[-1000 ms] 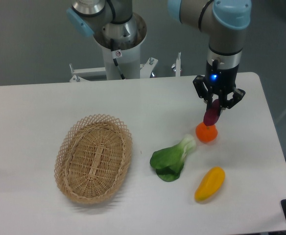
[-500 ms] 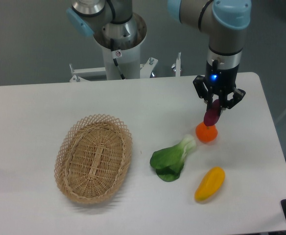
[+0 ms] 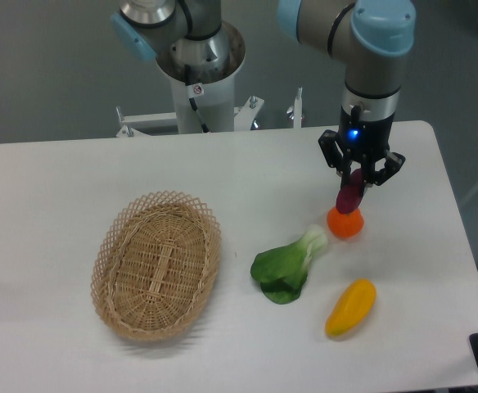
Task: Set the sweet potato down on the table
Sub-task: 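Carry the sweet potato past the bok choy toward the basket side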
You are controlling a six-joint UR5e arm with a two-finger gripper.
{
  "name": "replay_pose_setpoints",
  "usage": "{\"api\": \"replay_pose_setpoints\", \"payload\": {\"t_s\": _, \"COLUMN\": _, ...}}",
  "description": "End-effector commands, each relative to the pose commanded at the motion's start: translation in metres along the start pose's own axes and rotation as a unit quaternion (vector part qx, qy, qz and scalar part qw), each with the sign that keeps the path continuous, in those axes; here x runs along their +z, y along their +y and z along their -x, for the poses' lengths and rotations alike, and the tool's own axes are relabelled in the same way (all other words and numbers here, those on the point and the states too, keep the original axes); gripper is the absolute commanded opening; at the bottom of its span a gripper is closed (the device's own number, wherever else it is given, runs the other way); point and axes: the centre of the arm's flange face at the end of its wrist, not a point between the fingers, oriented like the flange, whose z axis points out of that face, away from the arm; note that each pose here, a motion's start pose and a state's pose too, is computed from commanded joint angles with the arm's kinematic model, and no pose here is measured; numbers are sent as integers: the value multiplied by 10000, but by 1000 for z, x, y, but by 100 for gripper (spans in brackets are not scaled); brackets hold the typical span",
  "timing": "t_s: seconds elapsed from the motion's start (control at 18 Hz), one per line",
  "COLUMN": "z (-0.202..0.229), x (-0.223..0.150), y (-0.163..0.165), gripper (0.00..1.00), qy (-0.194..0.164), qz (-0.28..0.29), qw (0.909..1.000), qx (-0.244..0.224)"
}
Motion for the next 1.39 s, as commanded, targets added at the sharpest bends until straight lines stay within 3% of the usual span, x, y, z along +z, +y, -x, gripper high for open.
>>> {"api": "replay_pose_setpoints", "payload": {"t_s": 0.56, "z": -5, "x": 52, "y": -61, "gripper": 27, "qy": -386, "qz": -364, "qw": 9915, "qx": -1187}}
{"api": "replay_pose_setpoints", "payload": {"t_s": 0.89, "z": -15, "x": 90, "y": -120, "gripper": 27, "qy": -493, "qz": -635, "qw": 9867, "qx": -1413}}
{"api": "replay_pose_setpoints", "payload": {"t_s": 1.17, "z": -46, "x": 129, "y": -161, "gripper": 27, "qy": -539, "qz": -304, "qw": 9921, "qx": -1087}}
{"api": "replay_pose_setpoints", "payload": {"t_s": 1.39, "z": -65, "x": 151, "y": -181, "gripper": 27, "qy": -435, "qz": -219, "qw": 9892, "qx": -1384}}
